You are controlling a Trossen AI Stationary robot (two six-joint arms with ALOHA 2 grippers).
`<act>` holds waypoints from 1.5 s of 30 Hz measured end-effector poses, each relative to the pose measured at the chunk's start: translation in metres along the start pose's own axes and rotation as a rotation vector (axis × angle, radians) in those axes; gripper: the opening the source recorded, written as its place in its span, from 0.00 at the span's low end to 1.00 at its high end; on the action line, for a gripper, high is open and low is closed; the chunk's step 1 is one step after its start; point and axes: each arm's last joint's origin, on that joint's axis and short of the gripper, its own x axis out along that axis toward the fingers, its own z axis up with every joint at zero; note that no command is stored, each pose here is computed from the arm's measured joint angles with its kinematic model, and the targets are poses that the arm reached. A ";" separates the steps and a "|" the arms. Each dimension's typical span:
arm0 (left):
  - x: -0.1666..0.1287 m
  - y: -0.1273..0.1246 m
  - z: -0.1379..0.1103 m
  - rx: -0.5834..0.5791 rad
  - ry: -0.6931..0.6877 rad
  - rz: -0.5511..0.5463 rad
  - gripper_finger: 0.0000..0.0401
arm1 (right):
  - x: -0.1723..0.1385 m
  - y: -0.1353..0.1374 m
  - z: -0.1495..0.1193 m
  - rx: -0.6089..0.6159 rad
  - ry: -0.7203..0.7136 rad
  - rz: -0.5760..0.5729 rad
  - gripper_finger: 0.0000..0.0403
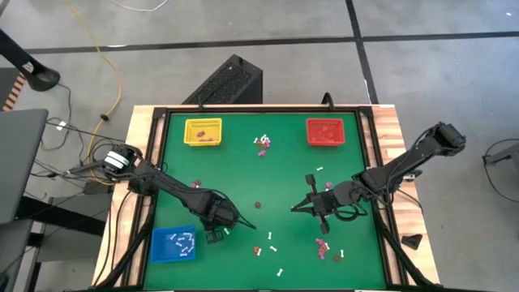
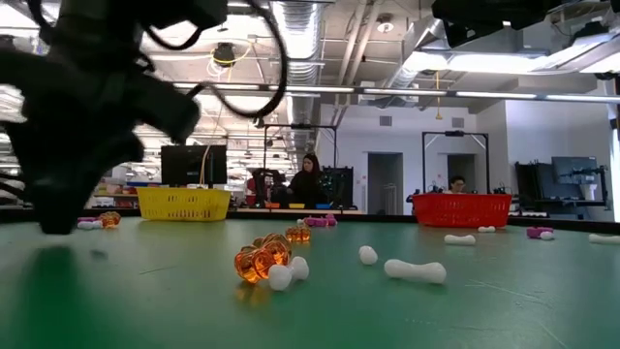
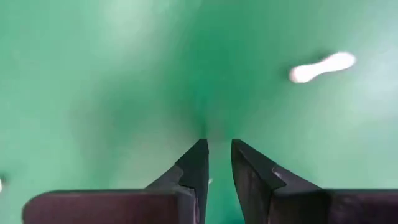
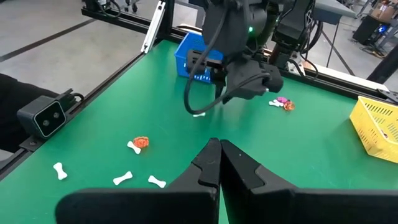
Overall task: Sort Halloween decoration
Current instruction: Put the white bone toy into the blue bin
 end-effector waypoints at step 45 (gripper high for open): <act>0.008 -0.004 0.072 0.976 -0.444 0.147 0.36 | 0.000 0.000 -0.002 -0.004 0.017 0.001 0.08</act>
